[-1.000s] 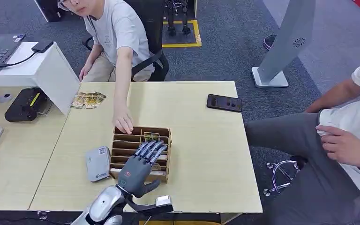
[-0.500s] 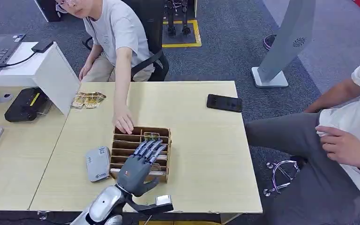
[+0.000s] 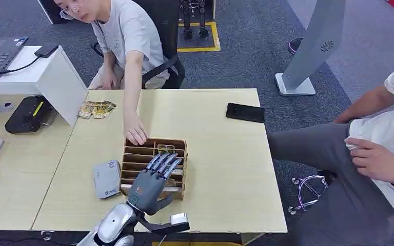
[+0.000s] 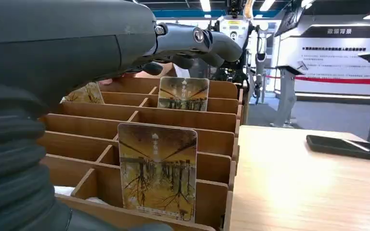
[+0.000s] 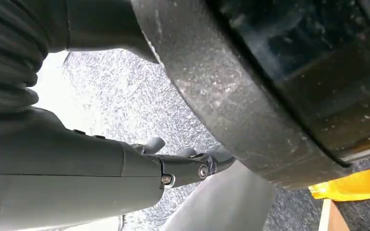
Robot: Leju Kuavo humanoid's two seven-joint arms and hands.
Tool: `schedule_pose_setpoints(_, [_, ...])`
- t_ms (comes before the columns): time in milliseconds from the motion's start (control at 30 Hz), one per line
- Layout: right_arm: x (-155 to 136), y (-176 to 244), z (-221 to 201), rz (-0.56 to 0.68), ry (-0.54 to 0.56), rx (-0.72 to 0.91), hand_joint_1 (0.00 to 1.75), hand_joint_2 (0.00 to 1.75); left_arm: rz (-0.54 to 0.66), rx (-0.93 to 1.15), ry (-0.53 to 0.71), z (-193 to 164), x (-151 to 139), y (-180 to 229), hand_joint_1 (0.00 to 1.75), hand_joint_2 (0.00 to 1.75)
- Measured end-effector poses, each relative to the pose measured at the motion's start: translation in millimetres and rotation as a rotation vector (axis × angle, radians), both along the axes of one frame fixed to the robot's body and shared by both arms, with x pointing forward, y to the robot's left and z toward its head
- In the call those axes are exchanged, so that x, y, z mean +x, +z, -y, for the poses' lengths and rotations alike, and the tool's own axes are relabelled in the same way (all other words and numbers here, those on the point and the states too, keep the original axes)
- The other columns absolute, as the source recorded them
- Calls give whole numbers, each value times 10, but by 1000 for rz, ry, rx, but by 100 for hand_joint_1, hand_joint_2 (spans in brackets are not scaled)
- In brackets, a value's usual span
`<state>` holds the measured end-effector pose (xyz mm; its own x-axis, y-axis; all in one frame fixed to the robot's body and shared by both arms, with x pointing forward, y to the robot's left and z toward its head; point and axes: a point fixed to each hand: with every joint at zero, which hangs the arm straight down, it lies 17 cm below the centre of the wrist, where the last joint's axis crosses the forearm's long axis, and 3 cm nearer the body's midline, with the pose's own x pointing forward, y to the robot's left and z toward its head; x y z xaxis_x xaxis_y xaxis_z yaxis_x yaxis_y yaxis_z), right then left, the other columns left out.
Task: Pass the card to the sensor for recognition and then transmit it.
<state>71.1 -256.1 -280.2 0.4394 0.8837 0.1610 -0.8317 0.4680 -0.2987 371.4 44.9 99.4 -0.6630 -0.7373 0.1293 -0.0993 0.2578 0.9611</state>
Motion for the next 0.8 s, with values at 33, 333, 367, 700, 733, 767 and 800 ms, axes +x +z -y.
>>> schedule_pose_setpoints(33, [0,0,-1,0,0,0,0,175,0,0,0,0,0,0,0,175])
schedule_pose_setpoints(333, [0,0,0,0,0,0,0,175,0,1,0,0,0,-1,0,175])
schedule_pose_setpoints(367, [0,0,-1,0,0,0,0,175,0,0,0,0,1,-2,0,175])
schedule_pose_setpoints(700, [-1,0,-1,0,2,0,0,175,7,15,7,-10,9,-13,0,175])
schedule_pose_setpoints(733, [-1,0,-1,0,2,0,0,175,6,16,7,-11,10,-17,0,175])
schedule_pose_setpoints(767, [-1,0,-1,0,2,0,0,175,6,16,8,-13,11,-21,0,175])
schedule_pose_setpoints(800, [-1,0,-1,0,2,0,0,175,5,17,8,-13,12,-22,0,175])
